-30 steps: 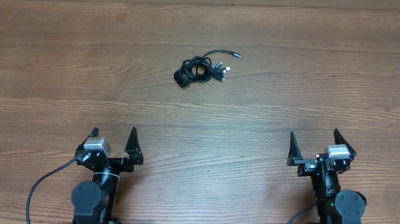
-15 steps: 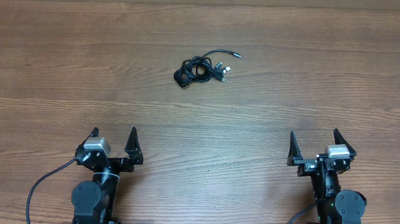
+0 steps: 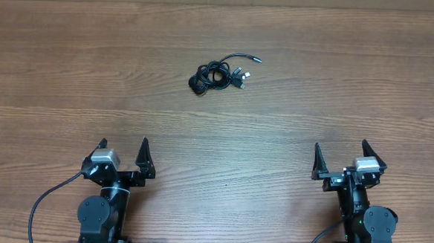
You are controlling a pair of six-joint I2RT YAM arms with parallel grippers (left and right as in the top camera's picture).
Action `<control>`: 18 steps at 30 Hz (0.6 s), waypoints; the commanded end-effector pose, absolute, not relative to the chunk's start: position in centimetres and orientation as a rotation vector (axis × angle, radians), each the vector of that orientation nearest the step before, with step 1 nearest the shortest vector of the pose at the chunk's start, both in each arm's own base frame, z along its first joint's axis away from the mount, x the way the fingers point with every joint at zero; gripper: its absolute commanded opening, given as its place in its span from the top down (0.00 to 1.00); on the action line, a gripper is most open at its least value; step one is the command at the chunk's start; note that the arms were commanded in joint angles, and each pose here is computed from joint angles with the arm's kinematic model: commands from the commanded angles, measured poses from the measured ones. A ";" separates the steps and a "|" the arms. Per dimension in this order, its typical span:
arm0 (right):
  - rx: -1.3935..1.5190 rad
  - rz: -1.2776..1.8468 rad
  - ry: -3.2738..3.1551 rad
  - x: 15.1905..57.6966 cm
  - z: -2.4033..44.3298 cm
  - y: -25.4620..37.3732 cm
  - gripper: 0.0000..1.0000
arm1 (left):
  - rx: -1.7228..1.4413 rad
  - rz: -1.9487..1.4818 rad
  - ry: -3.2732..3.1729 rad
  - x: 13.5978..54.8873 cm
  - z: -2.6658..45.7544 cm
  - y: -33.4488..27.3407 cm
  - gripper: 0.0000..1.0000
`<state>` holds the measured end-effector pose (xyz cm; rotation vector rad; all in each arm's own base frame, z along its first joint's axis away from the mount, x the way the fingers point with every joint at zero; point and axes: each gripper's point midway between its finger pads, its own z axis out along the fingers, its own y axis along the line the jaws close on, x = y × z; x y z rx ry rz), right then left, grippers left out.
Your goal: Untangle cables
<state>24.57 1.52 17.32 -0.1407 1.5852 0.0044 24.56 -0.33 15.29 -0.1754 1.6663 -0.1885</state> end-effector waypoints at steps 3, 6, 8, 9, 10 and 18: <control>-0.134 -0.003 1.591 24.6 16.9 1.3 0.00 | -0.155 -0.162 1.733 23.7 15.6 -0.3 0.00; -0.134 -0.003 1.591 24.6 16.9 1.3 0.00 | -0.094 -0.105 1.773 22.9 16.4 -0.3 0.00; -0.134 -0.003 1.591 24.6 16.9 1.3 0.00 | -0.070 -0.081 1.779 22.4 17.4 -0.2 0.00; -0.134 -0.003 1.591 24.6 16.9 1.3 0.00 | -0.070 -0.078 1.778 22.1 18.0 -0.2 0.00; -0.134 -0.003 1.591 24.6 16.9 1.3 0.00 | -0.072 -0.076 1.777 21.8 18.6 -0.2 0.00; -0.134 -0.003 1.591 24.6 16.9 1.3 0.00 | -0.093 -0.093 1.800 20.9 20.8 -0.2 0.01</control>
